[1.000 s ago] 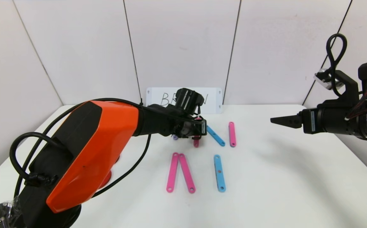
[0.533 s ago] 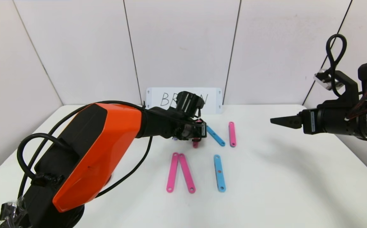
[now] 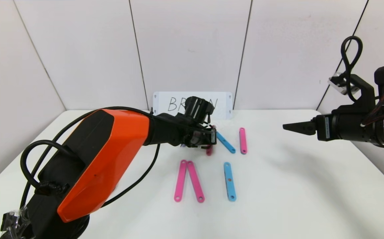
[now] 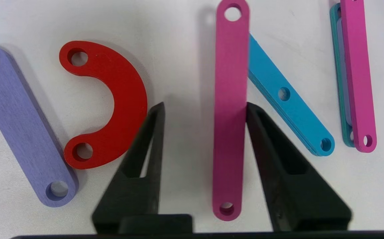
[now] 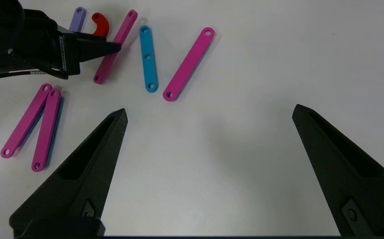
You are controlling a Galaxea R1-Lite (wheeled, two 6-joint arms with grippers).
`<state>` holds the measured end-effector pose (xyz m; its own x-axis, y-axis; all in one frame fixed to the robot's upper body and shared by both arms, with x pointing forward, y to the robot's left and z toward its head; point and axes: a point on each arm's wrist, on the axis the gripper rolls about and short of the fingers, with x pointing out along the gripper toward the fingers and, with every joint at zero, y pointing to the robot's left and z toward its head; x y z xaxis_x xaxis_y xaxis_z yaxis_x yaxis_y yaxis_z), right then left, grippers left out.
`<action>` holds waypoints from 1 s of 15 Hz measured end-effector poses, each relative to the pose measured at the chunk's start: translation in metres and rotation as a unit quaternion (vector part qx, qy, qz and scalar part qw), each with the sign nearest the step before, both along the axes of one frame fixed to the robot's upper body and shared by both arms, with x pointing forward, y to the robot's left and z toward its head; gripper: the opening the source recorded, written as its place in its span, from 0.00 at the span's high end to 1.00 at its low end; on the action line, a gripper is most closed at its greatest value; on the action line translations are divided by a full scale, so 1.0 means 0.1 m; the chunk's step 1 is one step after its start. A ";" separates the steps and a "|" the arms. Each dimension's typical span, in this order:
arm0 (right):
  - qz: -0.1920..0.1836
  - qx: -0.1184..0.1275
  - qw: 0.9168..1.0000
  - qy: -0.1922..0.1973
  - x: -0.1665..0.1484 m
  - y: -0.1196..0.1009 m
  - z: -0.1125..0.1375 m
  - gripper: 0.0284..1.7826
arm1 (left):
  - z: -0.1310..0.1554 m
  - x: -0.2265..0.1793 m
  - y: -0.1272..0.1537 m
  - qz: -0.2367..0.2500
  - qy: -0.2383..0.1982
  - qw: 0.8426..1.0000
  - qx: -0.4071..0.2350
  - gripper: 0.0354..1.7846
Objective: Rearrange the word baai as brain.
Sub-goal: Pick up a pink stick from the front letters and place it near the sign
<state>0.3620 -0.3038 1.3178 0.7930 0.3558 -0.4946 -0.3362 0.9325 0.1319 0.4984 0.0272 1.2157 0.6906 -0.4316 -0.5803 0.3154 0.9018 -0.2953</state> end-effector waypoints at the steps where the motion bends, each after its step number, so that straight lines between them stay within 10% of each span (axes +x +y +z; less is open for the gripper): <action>1: 0.000 0.000 1.000 0.000 0.00 0.00 0.00 0.02 | 0.00 0.00 0.00 -0.001 0.001 1.000 0.000 0.39; 6: 0.000 -0.001 1.000 0.000 0.00 0.00 0.00 0.02 | -0.01 0.00 0.00 0.000 0.000 1.000 0.001 0.06; 15: 0.000 0.000 1.000 0.000 0.00 0.00 0.00 0.02 | -0.01 -0.02 -0.02 -0.006 -0.004 1.000 0.008 0.03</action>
